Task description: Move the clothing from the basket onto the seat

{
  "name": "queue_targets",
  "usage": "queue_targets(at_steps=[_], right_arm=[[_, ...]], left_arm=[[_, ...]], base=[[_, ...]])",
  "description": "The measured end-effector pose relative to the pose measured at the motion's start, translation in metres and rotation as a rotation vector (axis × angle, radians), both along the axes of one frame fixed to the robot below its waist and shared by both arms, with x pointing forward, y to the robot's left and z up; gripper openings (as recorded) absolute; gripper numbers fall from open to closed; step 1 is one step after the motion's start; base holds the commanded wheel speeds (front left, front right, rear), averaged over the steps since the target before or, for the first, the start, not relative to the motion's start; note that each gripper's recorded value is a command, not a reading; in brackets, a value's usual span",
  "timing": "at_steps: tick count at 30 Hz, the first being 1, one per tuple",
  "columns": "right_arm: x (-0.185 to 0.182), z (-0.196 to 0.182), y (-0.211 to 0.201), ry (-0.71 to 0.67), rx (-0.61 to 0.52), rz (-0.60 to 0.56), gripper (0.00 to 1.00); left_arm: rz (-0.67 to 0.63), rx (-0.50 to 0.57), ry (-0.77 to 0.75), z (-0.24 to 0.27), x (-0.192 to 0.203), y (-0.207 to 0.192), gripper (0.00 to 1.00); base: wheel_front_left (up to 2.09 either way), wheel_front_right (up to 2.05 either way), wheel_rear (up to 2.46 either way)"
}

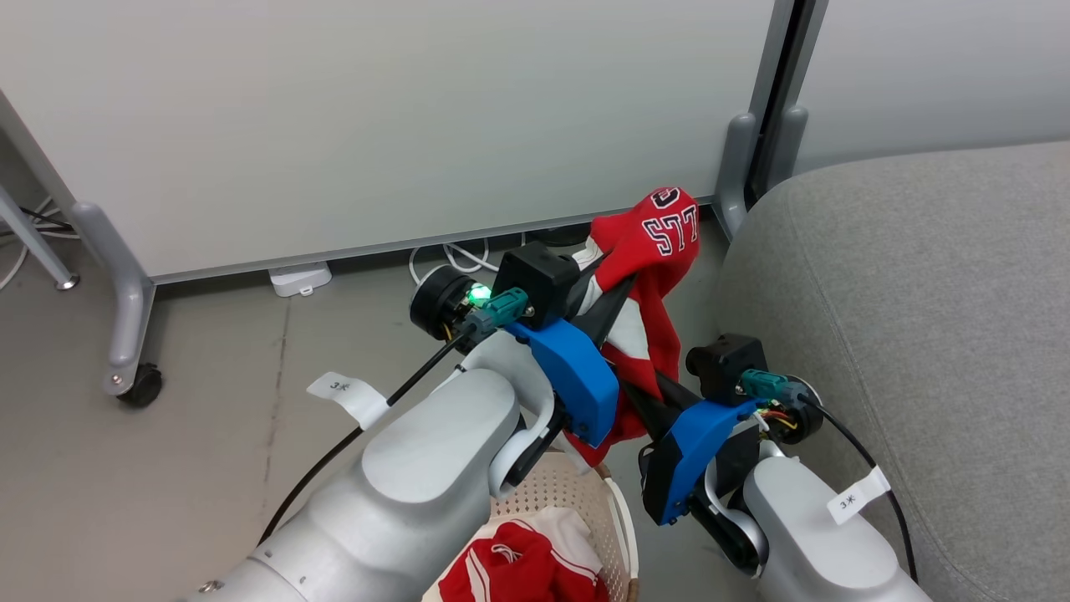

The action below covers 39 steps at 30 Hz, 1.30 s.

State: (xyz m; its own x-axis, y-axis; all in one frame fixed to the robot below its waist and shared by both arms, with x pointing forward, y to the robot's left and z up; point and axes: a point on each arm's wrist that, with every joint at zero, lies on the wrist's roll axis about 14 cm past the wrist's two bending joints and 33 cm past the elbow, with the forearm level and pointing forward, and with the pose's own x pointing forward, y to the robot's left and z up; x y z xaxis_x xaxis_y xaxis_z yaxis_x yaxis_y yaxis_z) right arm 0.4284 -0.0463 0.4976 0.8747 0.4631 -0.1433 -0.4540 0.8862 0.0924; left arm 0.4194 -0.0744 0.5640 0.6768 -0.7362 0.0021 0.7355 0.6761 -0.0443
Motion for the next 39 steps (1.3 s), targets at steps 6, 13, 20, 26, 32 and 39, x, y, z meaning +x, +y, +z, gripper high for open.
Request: queue_targets(at_steps=[6, 13, 20, 26, 32, 39], right_arm=[[-0.002, -0.002, -0.002, 0.000, 0.008, -0.008, 0.00], [-0.001, -0.003, -0.003, 0.002, 0.020, -0.012, 0.00], [0.000, -0.004, -0.002, 0.003, 0.014, -0.005, 0.00], [0.003, -0.003, -0.003, 0.000, 0.016, -0.012, 0.00], [0.005, -0.005, -0.004, 0.003, 0.023, -0.018, 0.00], [0.014, 0.002, -0.013, -0.022, 0.044, -0.053, 0.00]], left_arm=[[0.000, 0.005, 0.005, -0.002, -0.002, -0.001, 0.00], [-0.005, 0.007, 0.009, -0.004, -0.002, -0.003, 0.00], [-0.003, 0.002, 0.021, -0.008, -0.002, -0.002, 1.00], [0.011, -0.006, 0.044, -0.012, 0.001, 0.001, 1.00], [0.024, -0.012, 0.048, -0.013, 0.003, 0.005, 1.00], [0.058, -0.022, 0.052, -0.019, 0.008, 0.018, 1.00]], base=[[0.00, 0.00, 0.00], [0.00, 0.00, 0.00], [0.00, 0.00, 0.00], [0.00, 0.00, 0.00], [0.00, 0.00, 0.00], [0.00, 0.00, 0.00]])
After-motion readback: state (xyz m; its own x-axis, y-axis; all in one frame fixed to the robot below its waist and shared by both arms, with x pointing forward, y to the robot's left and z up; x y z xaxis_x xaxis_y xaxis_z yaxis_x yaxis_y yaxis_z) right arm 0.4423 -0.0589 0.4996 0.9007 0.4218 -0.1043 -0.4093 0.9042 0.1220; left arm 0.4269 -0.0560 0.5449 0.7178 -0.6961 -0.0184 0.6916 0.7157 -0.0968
